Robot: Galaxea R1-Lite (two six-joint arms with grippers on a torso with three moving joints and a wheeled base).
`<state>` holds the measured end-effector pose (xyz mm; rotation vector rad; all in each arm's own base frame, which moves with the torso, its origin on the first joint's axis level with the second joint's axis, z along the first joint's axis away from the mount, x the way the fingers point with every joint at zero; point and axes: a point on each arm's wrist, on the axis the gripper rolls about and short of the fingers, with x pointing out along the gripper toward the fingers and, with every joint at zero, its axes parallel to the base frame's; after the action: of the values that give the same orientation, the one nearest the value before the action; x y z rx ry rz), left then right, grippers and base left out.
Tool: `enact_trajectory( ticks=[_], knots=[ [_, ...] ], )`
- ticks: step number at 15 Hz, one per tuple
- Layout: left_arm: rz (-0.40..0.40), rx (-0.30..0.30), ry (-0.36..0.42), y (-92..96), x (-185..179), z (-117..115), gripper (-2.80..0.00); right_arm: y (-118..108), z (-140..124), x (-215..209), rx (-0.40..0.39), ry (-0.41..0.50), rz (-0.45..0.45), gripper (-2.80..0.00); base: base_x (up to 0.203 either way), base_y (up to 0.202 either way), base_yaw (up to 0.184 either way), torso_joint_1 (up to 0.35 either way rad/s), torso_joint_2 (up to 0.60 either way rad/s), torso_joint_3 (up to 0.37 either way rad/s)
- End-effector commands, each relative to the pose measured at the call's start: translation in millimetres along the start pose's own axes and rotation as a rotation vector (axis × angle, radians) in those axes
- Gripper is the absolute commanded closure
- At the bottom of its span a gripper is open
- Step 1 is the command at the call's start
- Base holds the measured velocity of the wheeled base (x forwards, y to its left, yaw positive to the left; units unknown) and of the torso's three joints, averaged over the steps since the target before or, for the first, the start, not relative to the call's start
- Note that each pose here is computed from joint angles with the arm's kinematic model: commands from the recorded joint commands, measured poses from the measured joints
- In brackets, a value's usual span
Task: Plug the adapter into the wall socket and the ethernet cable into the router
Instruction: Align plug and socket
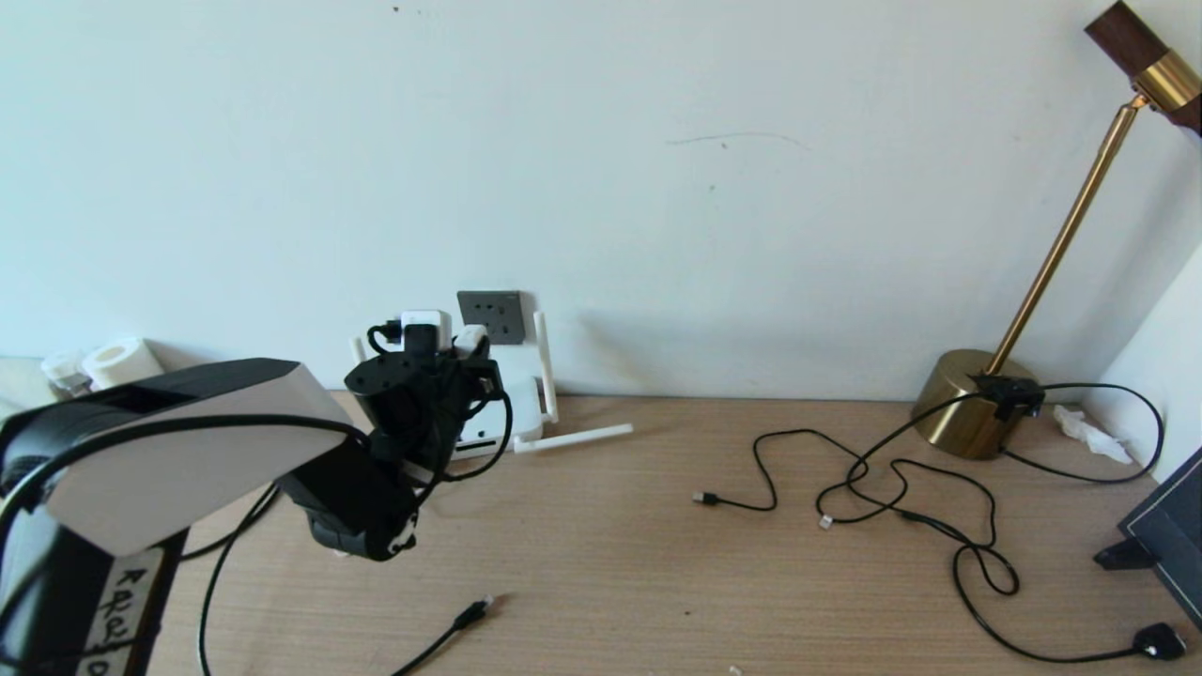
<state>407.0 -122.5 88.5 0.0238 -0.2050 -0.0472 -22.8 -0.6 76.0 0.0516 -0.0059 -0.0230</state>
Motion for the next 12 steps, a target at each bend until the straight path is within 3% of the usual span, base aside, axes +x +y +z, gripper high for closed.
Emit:
enact_trajectory(
  ticks=[1,12],
  knots=[
    [0.003,-0.003,-0.021,-0.4,3,3,0.00,0,0,0,0.001,0.001,0.000,0.00,0.000,0.000,0.000,0.000,0.00,0.000],
    [0.016,-0.009,-0.058,2.4,15,2,0.00,0,0,0,0.001,0.001,0.000,0.00,0.000,0.000,0.000,0.000,0.00,0.000]
  ],
)
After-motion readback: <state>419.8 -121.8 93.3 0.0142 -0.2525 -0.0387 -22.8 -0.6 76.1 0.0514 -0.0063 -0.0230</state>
